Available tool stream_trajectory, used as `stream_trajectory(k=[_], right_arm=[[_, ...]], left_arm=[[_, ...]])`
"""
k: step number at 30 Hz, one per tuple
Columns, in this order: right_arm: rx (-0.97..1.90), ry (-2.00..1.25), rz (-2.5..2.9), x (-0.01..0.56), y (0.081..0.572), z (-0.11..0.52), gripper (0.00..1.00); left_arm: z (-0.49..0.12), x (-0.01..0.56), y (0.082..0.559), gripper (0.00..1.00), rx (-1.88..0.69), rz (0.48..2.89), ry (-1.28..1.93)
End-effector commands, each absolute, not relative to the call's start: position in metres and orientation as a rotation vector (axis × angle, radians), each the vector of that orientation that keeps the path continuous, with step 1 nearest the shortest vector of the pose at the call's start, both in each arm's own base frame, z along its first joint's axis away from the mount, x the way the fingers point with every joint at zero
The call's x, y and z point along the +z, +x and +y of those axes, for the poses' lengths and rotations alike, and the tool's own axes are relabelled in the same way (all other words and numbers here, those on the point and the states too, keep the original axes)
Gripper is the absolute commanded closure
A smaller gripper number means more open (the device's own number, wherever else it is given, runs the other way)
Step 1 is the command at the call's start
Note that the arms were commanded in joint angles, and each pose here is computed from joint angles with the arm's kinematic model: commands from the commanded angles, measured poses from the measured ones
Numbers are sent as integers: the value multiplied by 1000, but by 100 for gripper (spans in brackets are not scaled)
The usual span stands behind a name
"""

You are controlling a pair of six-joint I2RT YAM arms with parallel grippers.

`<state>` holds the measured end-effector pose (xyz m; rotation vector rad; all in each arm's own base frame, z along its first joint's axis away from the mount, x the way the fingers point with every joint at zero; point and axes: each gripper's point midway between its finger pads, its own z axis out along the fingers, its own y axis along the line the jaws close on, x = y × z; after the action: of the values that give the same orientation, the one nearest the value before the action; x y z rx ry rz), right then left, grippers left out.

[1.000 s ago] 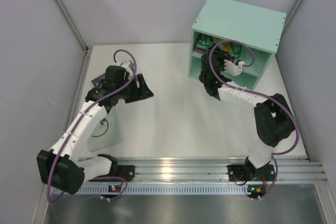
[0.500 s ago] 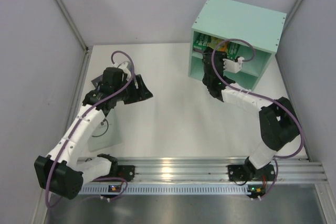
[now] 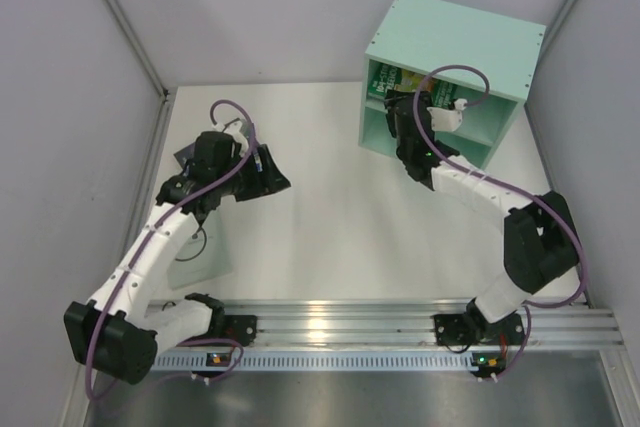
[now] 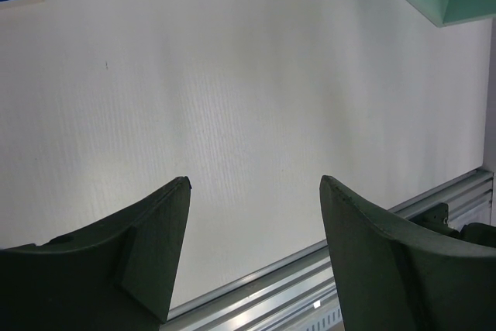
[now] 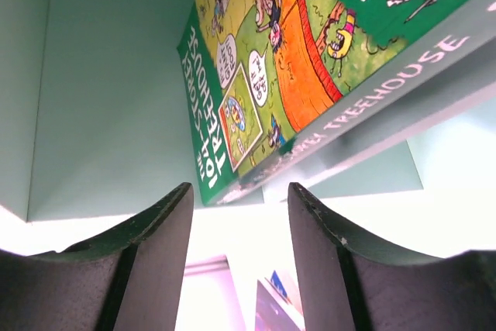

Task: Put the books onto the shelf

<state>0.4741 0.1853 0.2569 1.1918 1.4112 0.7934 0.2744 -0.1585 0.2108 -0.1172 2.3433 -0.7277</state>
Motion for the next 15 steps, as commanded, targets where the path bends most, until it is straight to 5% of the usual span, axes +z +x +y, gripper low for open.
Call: stream_trajectory(k=[1, 15], right_arm=[[836, 1166, 1402, 291, 464, 178, 48], [802, 1175, 1421, 284, 476, 165, 66]], left_arm=[[-158, 230, 277, 27, -752, 2263, -115], [-158, 228, 275, 27, -751, 2268, -132]])
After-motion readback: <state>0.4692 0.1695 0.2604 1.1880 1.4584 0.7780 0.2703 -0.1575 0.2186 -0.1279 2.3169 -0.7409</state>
